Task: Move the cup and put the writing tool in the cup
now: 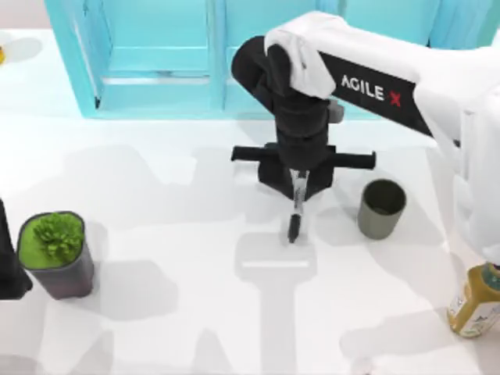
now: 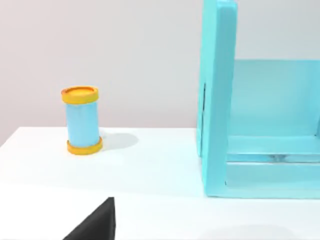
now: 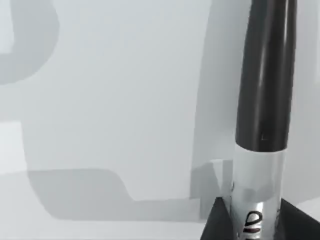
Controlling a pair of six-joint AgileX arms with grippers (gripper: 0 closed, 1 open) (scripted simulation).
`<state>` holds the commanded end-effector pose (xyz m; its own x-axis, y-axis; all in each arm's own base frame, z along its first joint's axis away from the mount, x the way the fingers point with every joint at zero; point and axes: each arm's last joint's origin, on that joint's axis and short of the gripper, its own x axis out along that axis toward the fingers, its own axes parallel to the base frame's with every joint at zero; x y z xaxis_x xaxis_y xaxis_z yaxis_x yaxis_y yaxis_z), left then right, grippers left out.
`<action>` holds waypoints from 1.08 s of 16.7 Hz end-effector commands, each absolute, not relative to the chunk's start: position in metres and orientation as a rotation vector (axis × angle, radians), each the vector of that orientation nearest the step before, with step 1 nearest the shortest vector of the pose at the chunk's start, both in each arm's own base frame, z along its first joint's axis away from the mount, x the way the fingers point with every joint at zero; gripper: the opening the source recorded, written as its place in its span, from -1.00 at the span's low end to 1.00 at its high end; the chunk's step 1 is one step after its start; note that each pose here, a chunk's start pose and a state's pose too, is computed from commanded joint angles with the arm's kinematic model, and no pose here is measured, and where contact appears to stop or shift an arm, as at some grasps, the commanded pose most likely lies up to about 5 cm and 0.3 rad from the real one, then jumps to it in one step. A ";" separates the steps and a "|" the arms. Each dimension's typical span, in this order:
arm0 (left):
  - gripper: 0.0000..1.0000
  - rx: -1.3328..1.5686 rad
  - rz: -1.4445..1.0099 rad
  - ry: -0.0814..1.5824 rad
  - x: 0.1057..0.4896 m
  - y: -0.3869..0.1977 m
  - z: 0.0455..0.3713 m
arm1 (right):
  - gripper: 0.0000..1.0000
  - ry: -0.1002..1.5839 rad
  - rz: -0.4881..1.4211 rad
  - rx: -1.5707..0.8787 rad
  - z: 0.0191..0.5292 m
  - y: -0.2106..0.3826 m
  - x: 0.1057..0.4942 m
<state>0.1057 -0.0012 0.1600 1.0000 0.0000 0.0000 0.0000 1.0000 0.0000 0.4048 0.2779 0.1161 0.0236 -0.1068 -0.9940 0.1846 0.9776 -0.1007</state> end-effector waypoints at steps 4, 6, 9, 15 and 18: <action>1.00 0.000 0.000 0.000 0.106 -0.001 0.160 | -1.00 1.531 -0.225 0.062 0.132 0.280 0.393; 1.00 0.000 0.000 0.000 0.106 -0.001 0.160 | -1.00 1.531 -0.225 0.062 0.141 0.281 0.385; 1.00 0.000 0.000 0.000 0.106 -0.001 0.160 | -1.00 1.531 -0.225 0.061 0.155 0.282 0.372; 1.00 0.000 0.000 0.000 0.106 -0.001 0.160 | -1.00 1.525 -0.220 0.067 0.182 0.283 0.347; 1.00 0.000 0.000 0.000 0.106 -0.001 0.160 | -1.00 1.527 -0.221 0.065 0.193 0.282 0.334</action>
